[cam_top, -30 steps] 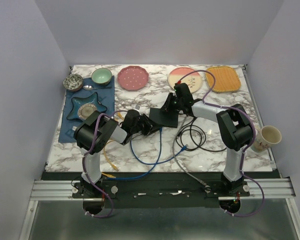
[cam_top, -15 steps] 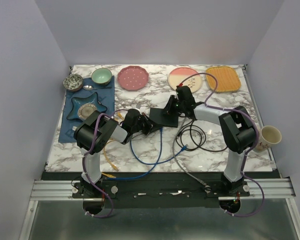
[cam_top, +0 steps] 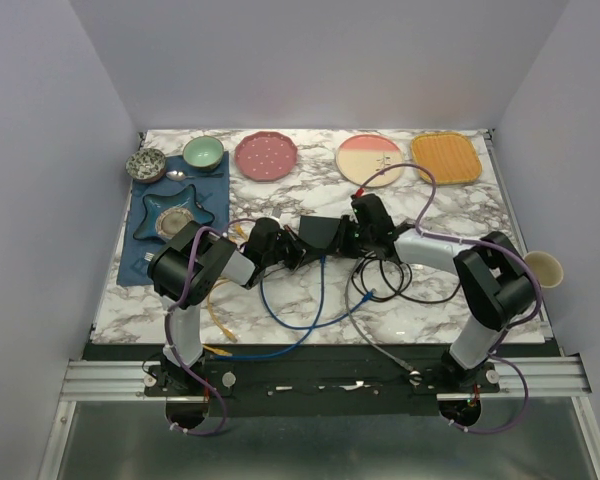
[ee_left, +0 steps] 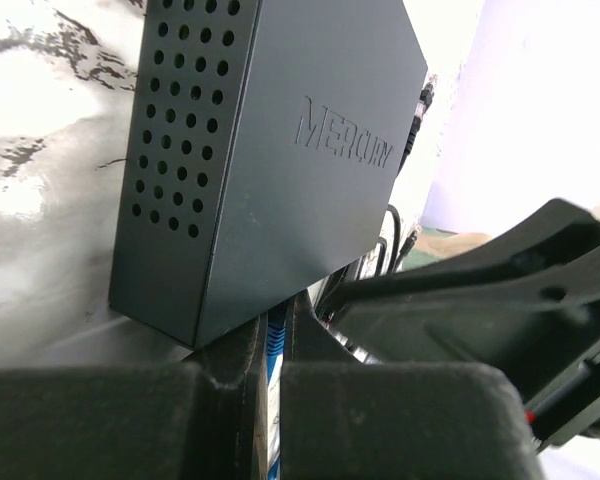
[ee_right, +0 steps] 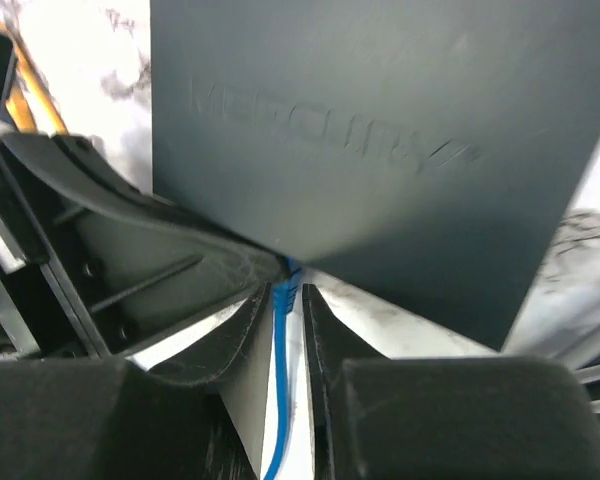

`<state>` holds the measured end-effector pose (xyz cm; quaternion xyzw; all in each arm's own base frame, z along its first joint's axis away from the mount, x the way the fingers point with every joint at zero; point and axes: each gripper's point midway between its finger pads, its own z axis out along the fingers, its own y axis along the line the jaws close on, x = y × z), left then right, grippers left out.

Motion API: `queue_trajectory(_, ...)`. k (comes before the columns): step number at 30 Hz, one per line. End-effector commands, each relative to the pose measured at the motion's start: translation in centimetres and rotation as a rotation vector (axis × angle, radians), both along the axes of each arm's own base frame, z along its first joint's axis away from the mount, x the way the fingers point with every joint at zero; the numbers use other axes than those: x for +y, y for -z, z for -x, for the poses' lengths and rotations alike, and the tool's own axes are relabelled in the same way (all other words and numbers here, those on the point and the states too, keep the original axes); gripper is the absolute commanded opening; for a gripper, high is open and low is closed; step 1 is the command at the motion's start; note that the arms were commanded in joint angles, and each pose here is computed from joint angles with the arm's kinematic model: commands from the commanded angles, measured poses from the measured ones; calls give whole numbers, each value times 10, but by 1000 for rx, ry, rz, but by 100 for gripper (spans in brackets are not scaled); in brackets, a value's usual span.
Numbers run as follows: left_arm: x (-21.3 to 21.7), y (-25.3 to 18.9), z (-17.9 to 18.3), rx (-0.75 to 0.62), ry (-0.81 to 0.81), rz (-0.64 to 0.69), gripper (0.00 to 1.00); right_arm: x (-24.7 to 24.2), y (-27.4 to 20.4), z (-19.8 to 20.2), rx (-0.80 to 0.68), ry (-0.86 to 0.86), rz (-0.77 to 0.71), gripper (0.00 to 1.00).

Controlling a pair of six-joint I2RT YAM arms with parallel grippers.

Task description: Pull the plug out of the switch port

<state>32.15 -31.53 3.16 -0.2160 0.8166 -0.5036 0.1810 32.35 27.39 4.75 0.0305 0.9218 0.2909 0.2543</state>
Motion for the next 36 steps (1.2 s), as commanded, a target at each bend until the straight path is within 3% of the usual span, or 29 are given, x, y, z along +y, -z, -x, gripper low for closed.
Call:
queue_trajectory(1,10,44,26,125,18,-106,0,1,17,6,35,-21,31,25)
queue_trajectory(11,14,28,35,88,50,-127,0,3,27,-17,51,15,99,22)
queue_trajectory(28,13,21,56,108,92,-103,0,7,12,-49,7,72,73,21)
queue_trajectory(32,24,-4,48,31,49,-129,0,-1,-11,-48,-65,89,67,21)
queue_trajectory(36,48,-39,38,-79,7,-236,0,-12,-32,-41,-122,102,66,21)
